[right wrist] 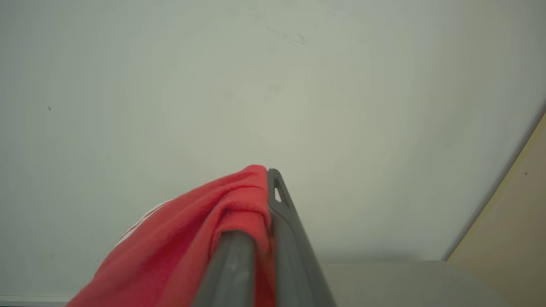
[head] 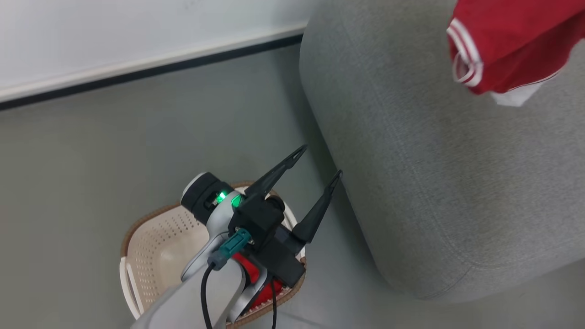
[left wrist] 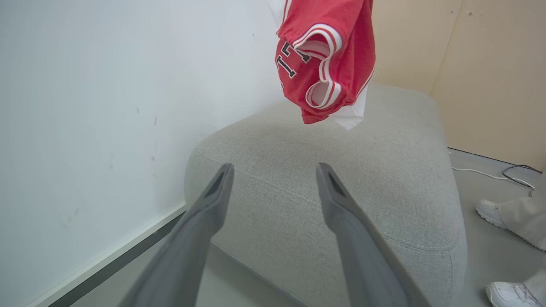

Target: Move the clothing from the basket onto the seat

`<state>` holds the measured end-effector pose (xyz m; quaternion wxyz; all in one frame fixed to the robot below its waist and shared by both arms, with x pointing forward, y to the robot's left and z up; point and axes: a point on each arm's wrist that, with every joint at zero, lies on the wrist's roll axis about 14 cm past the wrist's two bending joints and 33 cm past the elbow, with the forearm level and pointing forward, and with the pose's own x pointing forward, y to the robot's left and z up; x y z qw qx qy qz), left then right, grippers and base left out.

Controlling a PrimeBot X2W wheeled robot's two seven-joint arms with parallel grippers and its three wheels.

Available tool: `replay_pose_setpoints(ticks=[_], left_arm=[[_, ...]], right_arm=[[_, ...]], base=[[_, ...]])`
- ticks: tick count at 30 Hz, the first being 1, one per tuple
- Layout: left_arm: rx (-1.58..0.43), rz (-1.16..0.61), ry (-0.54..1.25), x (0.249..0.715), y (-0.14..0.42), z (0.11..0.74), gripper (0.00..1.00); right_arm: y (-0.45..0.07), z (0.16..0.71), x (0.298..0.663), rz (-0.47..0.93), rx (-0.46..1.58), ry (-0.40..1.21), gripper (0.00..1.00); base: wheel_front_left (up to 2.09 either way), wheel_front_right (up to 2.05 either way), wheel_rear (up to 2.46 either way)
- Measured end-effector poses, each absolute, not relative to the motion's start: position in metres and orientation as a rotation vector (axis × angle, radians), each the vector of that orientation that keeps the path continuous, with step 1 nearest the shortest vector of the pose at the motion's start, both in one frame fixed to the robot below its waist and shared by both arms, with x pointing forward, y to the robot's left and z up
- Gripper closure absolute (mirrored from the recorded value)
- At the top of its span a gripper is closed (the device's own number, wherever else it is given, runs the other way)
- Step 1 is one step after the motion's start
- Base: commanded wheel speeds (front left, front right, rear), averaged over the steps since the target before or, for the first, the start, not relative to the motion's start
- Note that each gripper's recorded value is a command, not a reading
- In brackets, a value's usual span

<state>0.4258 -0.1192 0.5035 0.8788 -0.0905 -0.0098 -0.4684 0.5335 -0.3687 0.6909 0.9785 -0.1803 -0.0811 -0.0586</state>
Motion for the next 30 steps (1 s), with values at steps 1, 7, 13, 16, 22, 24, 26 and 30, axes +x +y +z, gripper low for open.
replay_pose_setpoints(ticks=[1, 7, 13, 16, 22, 24, 26, 30], left_arm=[[-0.188, -0.975, -0.023, 0.429, -0.119, 0.503, 0.0], [-0.174, -0.957, -0.04, 0.453, -0.109, 0.494, 0.0], [-0.164, -0.938, -0.007, 0.472, -0.098, 0.469, 0.0], [-0.153, -0.939, 0.009, 0.481, -0.097, 0.456, 0.0], [-0.153, -0.951, 0.049, 0.49, -0.101, 0.427, 0.0], [-0.161, -0.955, 0.069, 0.49, -0.102, 0.417, 0.0], [-0.165, -0.96, 0.086, 0.489, -0.104, 0.409, 0.0], [-0.168, -0.969, 0.102, 0.487, -0.107, 0.401, 0.0]], right_arm=[[-0.369, 0.692, 0.54, -0.12, -0.366, -0.168, 1.0], [-0.366, 0.676, 0.579, -0.115, -0.368, -0.153, 1.0], [-0.368, 0.621, 0.606, -0.126, -0.344, -0.074, 1.0], [-0.374, 0.59, 0.614, -0.143, -0.332, -0.023, 1.0], [-0.368, 0.502, 0.616, -0.141, -0.282, 0.133, 1.0], [-0.364, 0.473, 0.612, -0.134, -0.272, 0.191, 1.0], [-0.367, 0.453, 0.606, -0.142, -0.271, 0.237, 1.0], [-0.373, 0.434, 0.594, -0.163, -0.266, 0.289, 0.9]], base=[[0.0, 0.0, 0.0], [0.0, 0.0, 0.0], [0.0, 0.0, 0.0], [0.0, 0.0, 0.0], [0.0, 0.0, 0.0], [0.0, 0.0, 0.0], [0.0, 0.0, 0.0], [0.0, 0.0, 0.0]])
